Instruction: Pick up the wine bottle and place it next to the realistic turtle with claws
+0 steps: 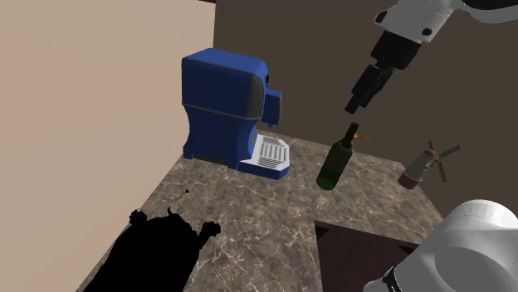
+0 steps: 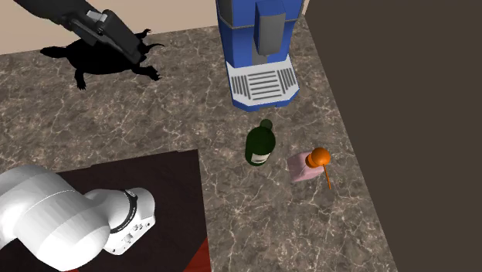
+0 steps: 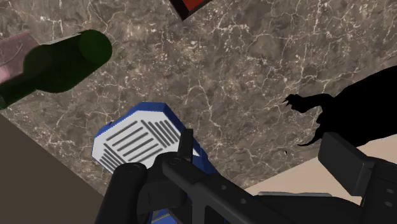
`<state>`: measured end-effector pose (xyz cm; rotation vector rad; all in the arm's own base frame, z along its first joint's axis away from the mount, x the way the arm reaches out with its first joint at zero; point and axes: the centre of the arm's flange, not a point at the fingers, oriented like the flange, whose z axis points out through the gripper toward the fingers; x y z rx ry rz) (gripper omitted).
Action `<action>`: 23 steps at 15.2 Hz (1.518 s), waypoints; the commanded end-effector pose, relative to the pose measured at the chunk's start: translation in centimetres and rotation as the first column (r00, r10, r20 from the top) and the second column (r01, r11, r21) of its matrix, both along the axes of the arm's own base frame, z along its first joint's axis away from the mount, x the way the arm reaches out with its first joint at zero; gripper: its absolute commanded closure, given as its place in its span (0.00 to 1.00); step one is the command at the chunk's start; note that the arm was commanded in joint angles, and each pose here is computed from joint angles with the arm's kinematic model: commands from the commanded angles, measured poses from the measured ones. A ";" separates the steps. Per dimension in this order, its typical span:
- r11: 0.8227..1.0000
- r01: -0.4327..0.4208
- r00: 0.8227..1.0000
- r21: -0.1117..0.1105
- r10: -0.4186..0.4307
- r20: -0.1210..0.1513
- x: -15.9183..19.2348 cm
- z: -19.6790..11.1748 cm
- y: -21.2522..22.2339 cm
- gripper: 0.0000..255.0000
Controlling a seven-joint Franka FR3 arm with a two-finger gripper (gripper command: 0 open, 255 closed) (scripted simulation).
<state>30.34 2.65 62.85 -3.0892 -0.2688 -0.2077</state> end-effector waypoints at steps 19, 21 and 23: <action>1.000 -0.015 0.996 0.007 0.016 -0.083 8.0 -9.0 -21.0 0.00; 1.000 -0.017 0.996 0.008 0.018 -0.092 8.8 -10.1 -23.3 0.00; 1.000 -0.019 0.995 0.009 0.020 -0.101 9.7 -11.2 -25.7 0.00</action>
